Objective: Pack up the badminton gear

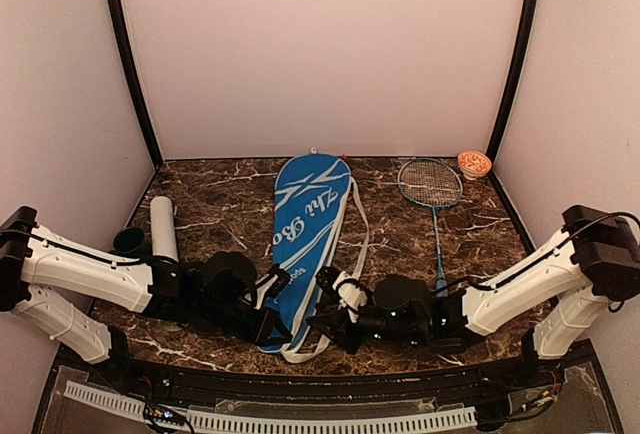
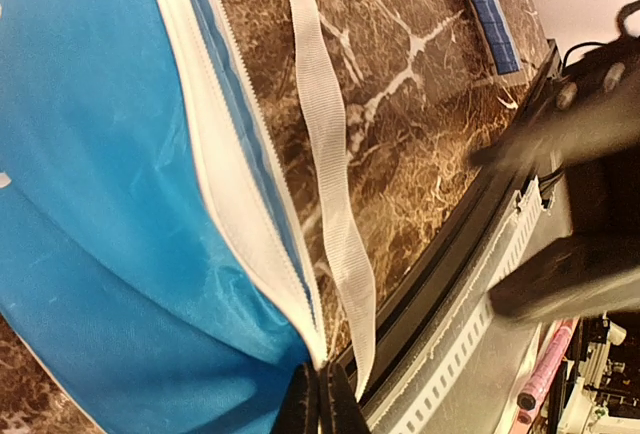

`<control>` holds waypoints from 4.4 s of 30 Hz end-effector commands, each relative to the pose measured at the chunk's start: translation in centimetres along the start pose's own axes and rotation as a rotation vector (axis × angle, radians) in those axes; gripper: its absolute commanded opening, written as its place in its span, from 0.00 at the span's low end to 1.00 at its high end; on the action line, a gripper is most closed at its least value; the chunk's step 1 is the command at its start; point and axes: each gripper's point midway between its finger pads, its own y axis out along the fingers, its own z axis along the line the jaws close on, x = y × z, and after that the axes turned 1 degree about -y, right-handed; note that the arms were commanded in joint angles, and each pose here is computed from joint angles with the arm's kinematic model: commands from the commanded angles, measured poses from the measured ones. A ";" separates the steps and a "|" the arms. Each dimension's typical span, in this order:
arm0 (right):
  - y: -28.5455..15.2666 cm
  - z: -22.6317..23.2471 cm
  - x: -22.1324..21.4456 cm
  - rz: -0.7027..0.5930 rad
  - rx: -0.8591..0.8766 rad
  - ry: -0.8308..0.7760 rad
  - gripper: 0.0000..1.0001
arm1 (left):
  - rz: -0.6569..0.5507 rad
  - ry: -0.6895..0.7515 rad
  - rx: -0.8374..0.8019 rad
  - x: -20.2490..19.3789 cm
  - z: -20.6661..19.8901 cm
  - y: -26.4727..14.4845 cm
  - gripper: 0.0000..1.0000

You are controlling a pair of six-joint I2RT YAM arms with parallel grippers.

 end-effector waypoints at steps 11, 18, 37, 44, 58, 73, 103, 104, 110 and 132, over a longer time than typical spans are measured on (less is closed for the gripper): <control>-11.1 -14.2 3.8 -0.015 -0.346 0.550 0.55 | -0.065 -0.002 -0.047 1.2 -0.1 0.2 0.00; -16.9 -24.2 -0.7 -0.001 -0.599 0.840 0.50 | -0.063 -0.002 -0.053 1.2 -0.2 0.3 0.00; -15.7 -33.1 -8.7 0.312 -0.915 0.905 0.38 | -0.081 -0.004 -0.059 1.6 -0.3 0.1 0.00; -14.9 -34.6 -9.7 0.295 -0.918 0.935 0.30 | -0.082 -0.003 -0.057 1.6 -0.3 0.2 0.00; -14.0 -35.1 -10.6 0.317 -0.906 0.943 0.00 | -0.095 -0.012 -0.050 1.8 -0.1 0.1 0.00; -15.5 -27.5 -5.0 0.308 -0.706 0.862 0.00 | -0.169 -0.032 -0.057 3.3 -0.6 -1.0 0.00; -14.1 -11.7 -5.4 0.491 -0.423 0.688 0.00 | -0.409 -0.027 -0.111 5.6 -1.1 -5.4 0.00; -13.9 -11.6 -5.1 0.483 -0.420 0.682 0.00 | -0.413 -0.025 -0.115 5.7 -1.2 -5.6 0.00; -12.9 -11.1 -3.1 0.420 -0.398 0.654 0.00 | -0.418 -0.022 -0.134 5.7 -1.6 -6.0 0.00; -3.6 -13.8 2.3 0.260 -0.426 0.665 0.00 | -0.350 0.028 -0.206 4.7 -3.1 -6.2 0.00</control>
